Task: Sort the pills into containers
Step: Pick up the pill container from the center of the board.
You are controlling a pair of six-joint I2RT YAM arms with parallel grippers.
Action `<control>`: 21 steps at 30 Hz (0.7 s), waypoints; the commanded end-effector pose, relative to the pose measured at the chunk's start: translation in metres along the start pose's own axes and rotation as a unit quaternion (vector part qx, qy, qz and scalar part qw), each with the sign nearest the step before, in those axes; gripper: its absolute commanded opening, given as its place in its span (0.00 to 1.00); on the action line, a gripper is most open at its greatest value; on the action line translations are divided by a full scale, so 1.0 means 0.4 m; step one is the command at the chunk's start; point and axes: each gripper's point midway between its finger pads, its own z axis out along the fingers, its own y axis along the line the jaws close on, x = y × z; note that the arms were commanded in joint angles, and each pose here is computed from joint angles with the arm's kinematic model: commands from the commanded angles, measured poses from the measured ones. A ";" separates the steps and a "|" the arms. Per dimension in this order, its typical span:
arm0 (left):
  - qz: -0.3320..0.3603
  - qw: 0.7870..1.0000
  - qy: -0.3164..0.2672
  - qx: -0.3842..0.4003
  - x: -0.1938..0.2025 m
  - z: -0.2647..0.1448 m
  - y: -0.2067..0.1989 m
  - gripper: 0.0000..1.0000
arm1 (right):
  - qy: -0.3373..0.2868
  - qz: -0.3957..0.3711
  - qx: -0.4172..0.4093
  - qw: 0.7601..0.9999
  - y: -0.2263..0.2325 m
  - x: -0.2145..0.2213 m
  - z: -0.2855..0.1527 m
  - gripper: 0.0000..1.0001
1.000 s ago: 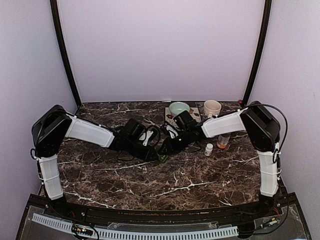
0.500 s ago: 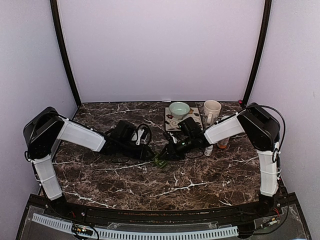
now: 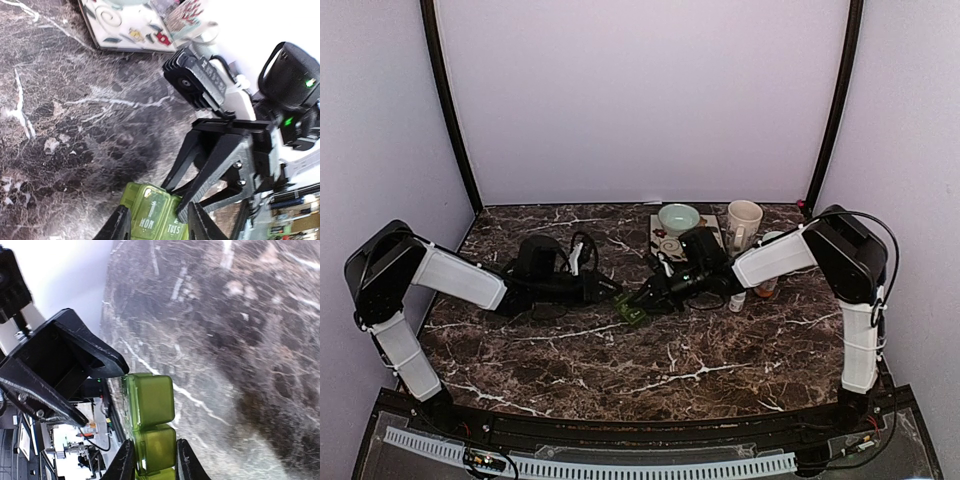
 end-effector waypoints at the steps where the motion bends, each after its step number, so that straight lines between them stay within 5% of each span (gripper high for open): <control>1: -0.017 0.995 -0.022 0.091 -0.035 -0.050 -0.094 0.40 | -0.028 -0.030 -0.045 0.998 0.099 -0.038 -0.021 0.00; 21: -0.037 0.989 -0.011 0.142 0.011 -0.095 -0.116 0.41 | -0.058 -0.037 -0.078 0.995 0.173 -0.068 -0.055 0.00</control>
